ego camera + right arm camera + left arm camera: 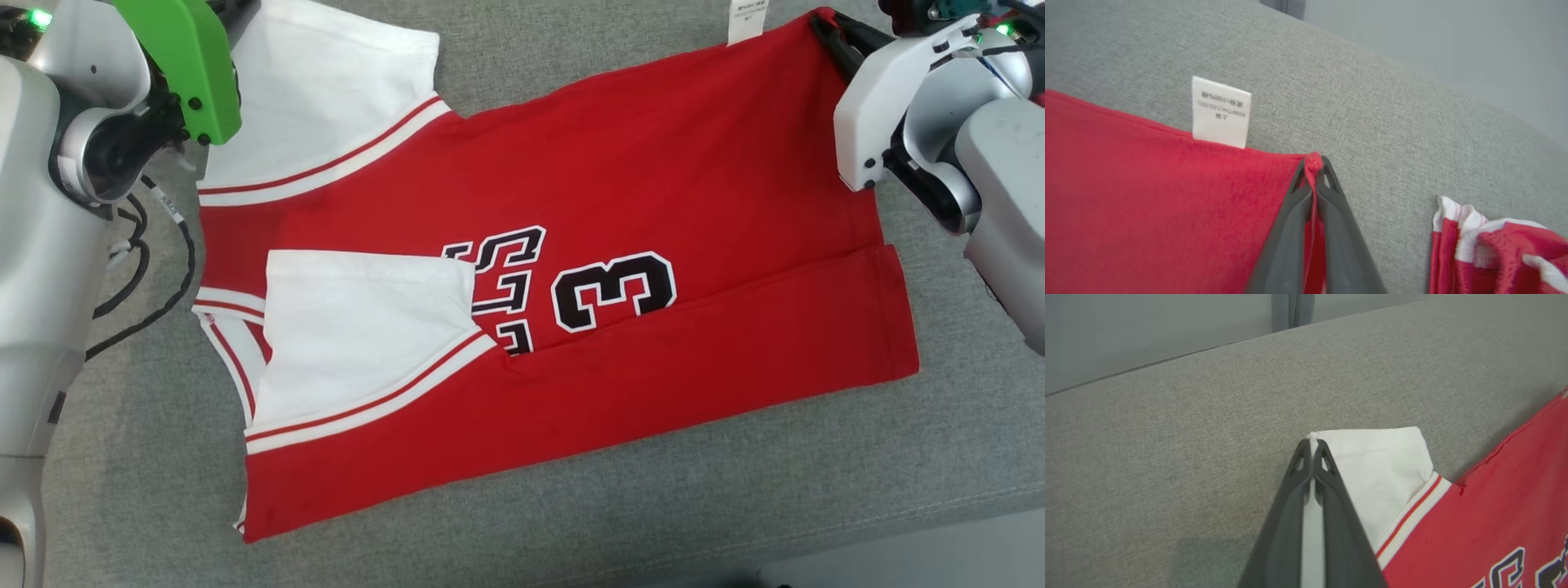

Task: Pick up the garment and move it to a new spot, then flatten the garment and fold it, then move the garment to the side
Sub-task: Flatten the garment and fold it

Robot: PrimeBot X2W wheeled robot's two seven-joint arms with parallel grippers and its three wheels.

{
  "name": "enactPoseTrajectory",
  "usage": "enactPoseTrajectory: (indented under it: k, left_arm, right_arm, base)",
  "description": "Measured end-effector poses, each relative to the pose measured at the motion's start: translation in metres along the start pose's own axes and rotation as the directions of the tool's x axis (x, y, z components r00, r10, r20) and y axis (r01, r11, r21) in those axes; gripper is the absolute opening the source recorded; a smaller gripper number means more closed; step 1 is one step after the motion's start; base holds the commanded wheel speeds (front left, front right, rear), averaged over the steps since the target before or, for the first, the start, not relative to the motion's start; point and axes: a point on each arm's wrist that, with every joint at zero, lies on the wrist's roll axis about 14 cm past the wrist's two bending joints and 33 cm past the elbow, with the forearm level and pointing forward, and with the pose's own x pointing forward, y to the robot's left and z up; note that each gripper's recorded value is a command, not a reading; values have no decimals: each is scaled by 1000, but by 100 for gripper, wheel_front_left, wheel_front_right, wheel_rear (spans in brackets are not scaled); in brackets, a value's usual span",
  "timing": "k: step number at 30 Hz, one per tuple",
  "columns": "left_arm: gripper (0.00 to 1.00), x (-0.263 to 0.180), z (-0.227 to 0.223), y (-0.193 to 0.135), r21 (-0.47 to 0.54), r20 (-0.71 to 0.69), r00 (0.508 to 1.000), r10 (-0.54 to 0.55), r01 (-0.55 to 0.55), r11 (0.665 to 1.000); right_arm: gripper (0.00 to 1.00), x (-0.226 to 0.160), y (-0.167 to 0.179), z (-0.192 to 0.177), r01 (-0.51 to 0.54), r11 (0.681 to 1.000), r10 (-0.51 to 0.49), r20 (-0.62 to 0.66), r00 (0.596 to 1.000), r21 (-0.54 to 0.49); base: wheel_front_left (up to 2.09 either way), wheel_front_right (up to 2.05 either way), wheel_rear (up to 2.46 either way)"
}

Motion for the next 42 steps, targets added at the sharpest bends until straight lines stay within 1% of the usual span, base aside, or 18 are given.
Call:
enactPoseTrajectory:
  k: [3,6,10,14,17,18,23,26,32,37,42]
  left_arm:
    - [0,-10,7,-11,1,47,998,-36,36,999]
    - [0,-24,-3,-19,-9,72,995,-65,65,998]
    - [0,-48,-8,-26,-52,151,984,-95,104,993]
    - [0,-72,-26,-36,-85,199,974,-107,126,988]
    - [0,-91,-38,-39,-107,224,970,-96,122,987]
    - [0,-104,-47,-44,-127,240,966,-96,129,984]
    - [0,-128,-67,-58,-166,266,959,-93,141,976]
    - [0,-139,-82,-68,-197,266,959,-98,154,968]
    - [0,-154,-125,-80,-279,214,973,-87,146,949]
    - [0,-158,-147,-80,-325,185,981,-62,121,938]
    - [0,-153,-163,-84,-357,153,986,-63,115,927]
  right_arm:
    - [0,-7,5,4,-11,1000,11,46,999,-7]
    - [0,-19,10,1,-20,1000,21,81,997,-10]
    - [0,-37,13,-5,-19,1000,18,128,992,8]
    - [0,-52,16,-8,-13,999,5,177,984,49]
    - [0,-62,19,-11,-10,998,-4,197,980,69]
    - [0,-69,21,-12,-9,996,-10,215,976,89]
    - [0,-82,25,-12,-5,995,-20,243,970,101]
    - [0,-88,27,-12,0,995,-26,256,966,100]
    - [0,-98,32,-20,10,991,-45,261,964,131]
    - [0,-106,40,-29,12,987,-54,257,965,159]
    - [0,-113,48,-37,19,982,-64,242,968,187]
  base:
    - [0,0,0]
    - [0,0,0]
    - [0,0,0]
    - [0,0,0]
    - [0,0,0]
    - [0,0,0]
    - [0,0,0]
    - [0,0,0]
    - [0,0,0]
    - [0,0,0]
    - [0,0,0]
